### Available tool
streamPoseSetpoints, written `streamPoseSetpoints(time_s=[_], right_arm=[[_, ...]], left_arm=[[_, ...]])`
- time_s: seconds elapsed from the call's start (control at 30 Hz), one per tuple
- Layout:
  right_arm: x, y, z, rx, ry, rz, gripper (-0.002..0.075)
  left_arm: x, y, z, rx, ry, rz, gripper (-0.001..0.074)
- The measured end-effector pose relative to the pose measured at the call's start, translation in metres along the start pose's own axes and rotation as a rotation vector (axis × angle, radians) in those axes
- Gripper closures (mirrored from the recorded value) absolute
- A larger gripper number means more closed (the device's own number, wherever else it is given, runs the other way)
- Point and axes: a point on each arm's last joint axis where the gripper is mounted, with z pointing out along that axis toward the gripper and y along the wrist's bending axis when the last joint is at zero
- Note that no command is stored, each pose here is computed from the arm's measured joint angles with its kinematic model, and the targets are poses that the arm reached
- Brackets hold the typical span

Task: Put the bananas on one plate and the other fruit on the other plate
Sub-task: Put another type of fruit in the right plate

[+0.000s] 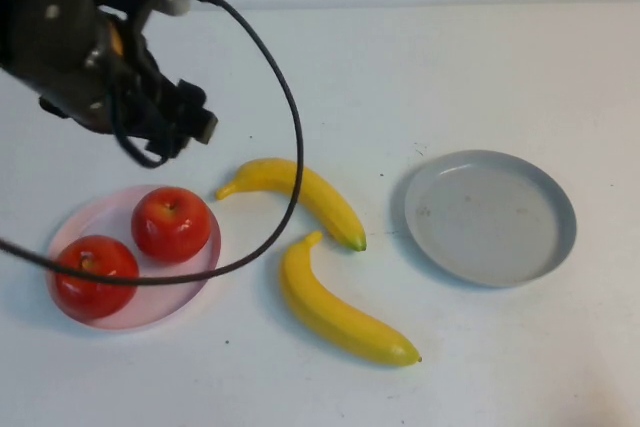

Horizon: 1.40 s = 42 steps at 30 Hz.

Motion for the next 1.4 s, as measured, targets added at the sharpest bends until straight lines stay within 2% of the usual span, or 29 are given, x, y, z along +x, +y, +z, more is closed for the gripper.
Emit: streamPoseSetpoints(time_s=[0.03,0.1,0.17,0.23,0.3,0.53,0.7,0.8,0.93,1.03,1.2,1.4], right_arm=[[0.0,0.0,0.0,0.0,0.0,0.0,0.0742],[0.0,0.0,0.0,0.0,0.0,0.0,0.0742],[0.0,0.0,0.0,0.0,0.0,0.0,0.0742],[0.0,0.0,0.0,0.0,0.0,0.0,0.0742],[0.0,0.0,0.0,0.0,0.0,0.0,0.0742],[0.0,0.0,0.0,0.0,0.0,0.0,0.0741],[0.0,0.0,0.0,0.0,0.0,0.0,0.0742],[0.0,0.0,0.0,0.0,0.0,0.0,0.0742],[0.0,0.0,0.0,0.0,0.0,0.0,0.0742],[0.0,0.0,0.0,0.0,0.0,0.0,0.0741],[0.0,0.0,0.0,0.0,0.002,0.0,0.0742],[0.0,0.0,0.0,0.0,0.002,0.0,0.0742]], left_arm=[[0.005,0.002,-0.011,0.002,-0.029,-0.015,0.0258],[0.022,0.007,-0.036,-0.002,-0.087,-0.032,0.0443],[0.042,0.012,-0.055,-0.014,-0.138,-0.046,0.0596],[0.063,0.014,-0.065,-0.018,-0.178,-0.077,0.0675],[0.086,0.017,-0.075,-0.02,-0.226,-0.105,0.0709],[0.167,0.019,-0.092,-0.003,-0.336,-0.216,0.0732],[0.209,0.022,-0.086,-0.056,-0.287,-0.219,0.0732],[0.219,0.026,-0.089,-0.09,-0.291,-0.227,0.0732],[0.221,0.026,-0.091,-0.077,-0.305,-0.31,0.0732],[0.22,0.026,-0.089,-0.079,-0.336,-0.312,0.0732],[0.219,0.022,-0.069,-0.097,-0.494,-0.225,0.0732],[0.25,0.014,-0.042,-0.083,-0.668,-0.251,0.0733]])
